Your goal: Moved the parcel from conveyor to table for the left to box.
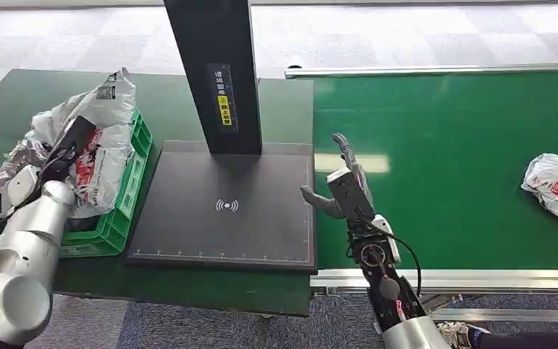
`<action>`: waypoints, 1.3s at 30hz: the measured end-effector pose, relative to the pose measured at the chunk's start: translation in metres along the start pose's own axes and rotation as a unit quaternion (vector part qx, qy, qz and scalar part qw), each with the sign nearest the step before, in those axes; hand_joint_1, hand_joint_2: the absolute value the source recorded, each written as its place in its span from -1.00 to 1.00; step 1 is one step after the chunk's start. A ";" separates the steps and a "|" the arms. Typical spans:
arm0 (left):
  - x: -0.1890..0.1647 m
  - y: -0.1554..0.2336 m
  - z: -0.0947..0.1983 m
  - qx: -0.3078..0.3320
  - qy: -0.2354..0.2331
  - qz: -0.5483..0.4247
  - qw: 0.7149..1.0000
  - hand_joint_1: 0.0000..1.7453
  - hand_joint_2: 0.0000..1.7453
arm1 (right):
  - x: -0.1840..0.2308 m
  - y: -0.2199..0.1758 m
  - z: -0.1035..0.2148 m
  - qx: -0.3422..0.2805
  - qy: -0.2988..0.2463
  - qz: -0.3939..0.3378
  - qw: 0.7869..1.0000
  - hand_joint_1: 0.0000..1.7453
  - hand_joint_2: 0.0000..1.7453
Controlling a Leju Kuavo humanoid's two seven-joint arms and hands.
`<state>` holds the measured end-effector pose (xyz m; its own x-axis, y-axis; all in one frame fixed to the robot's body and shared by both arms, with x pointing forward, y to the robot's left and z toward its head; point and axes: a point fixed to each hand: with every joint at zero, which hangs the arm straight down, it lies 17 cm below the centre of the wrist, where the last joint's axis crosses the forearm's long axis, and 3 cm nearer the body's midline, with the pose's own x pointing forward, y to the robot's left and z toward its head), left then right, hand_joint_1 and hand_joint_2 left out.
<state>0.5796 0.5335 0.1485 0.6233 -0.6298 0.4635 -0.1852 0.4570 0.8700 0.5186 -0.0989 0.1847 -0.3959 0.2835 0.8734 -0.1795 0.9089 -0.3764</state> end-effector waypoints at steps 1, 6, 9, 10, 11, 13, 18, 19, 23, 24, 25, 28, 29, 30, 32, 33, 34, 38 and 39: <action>-0.004 -0.013 0.002 -0.029 0.007 0.008 1.000 1.00 1.00 | 0.000 0.001 -0.001 0.003 0.000 0.001 1.000 -1.00 1.00; -0.024 -0.051 0.012 -0.117 0.049 0.023 0.992 -1.00 1.00 | 0.002 0.007 -0.004 0.016 -0.003 0.003 1.000 -1.00 1.00; -0.034 -0.050 0.012 -0.102 0.066 0.041 0.992 -1.00 1.00 | 0.003 0.008 -0.005 0.019 -0.003 0.005 1.000 -1.00 1.00; -0.037 -0.047 0.010 -0.085 0.067 0.052 0.993 -1.00 1.00 | 0.003 0.009 -0.005 0.019 -0.003 0.005 1.000 -1.00 1.00; -0.039 -0.035 0.006 -0.044 0.060 0.075 0.994 -1.00 1.00 | 0.002 0.009 -0.005 0.020 -0.002 0.005 1.000 -1.00 1.00; -0.043 -0.016 0.005 0.032 0.042 0.108 0.993 -1.00 1.00 | 0.002 0.009 -0.004 0.020 0.000 0.004 1.000 -1.00 1.00; -0.034 0.040 0.015 0.194 -0.061 0.210 0.956 -1.00 1.00 | 0.003 0.010 -0.002 0.019 -0.002 0.002 1.000 -1.00 1.00; -0.033 0.046 0.018 0.208 -0.075 0.233 0.947 -1.00 1.00 | 0.003 0.010 -0.002 0.019 -0.002 0.002 1.000 -1.00 1.00; -0.021 0.070 0.033 0.266 -0.143 0.288 0.909 -1.00 1.00 | 0.006 0.010 -0.002 0.017 -0.007 -0.003 1.000 -1.00 1.00; -0.020 0.075 0.036 0.279 -0.148 0.300 0.900 -1.00 1.00 | 0.006 0.010 -0.002 0.017 -0.009 -0.003 1.000 -1.00 1.00; -0.021 0.081 0.039 0.292 -0.147 0.317 0.890 -1.00 1.00 | 0.007 0.010 -0.002 0.017 -0.011 -0.004 1.000 -1.00 1.00; -0.028 0.095 0.048 0.326 -0.136 0.362 0.862 -1.00 1.00 | 0.010 0.009 -0.004 0.016 -0.017 -0.005 1.000 -1.00 1.00; -0.031 0.100 0.051 0.336 -0.134 0.377 0.853 -1.00 1.00 | 0.011 0.008 -0.005 0.016 -0.018 -0.005 1.000 -1.00 1.00; -0.034 0.104 0.055 0.345 -0.131 0.395 0.841 -1.00 1.00 | 0.012 0.008 -0.006 0.016 -0.021 -0.005 1.000 -1.00 1.00; -0.036 0.114 0.065 0.363 -0.135 0.432 0.814 -1.00 1.00 | 0.015 0.007 -0.007 0.012 -0.026 -0.012 1.000 -1.00 1.00; -0.031 0.119 0.071 0.367 -0.146 0.447 0.803 -1.00 1.00 | 0.016 0.006 -0.008 0.008 -0.029 -0.018 0.999 -1.00 1.00; -0.023 0.122 0.077 0.368 -0.160 0.456 0.794 -1.00 1.00 | 0.017 0.006 -0.008 0.006 -0.031 -0.024 0.999 -1.00 1.00; 0.015 0.130 0.108 0.362 -0.226 0.474 0.770 -1.00 1.00 | 0.022 -0.003 -0.011 -0.014 -0.034 -0.083 0.996 -1.00 1.00; 0.022 0.131 0.117 0.360 -0.241 0.477 0.765 -1.00 1.00 | 0.022 -0.005 -0.011 -0.019 -0.035 -0.095 0.995 -1.00 1.00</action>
<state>0.4805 0.5064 0.2928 -0.3758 -0.4637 0.8023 -0.8597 0.4977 -0.1150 0.5207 -0.0944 0.2089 -0.4194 0.0853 0.9038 -0.2237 0.9552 -0.1939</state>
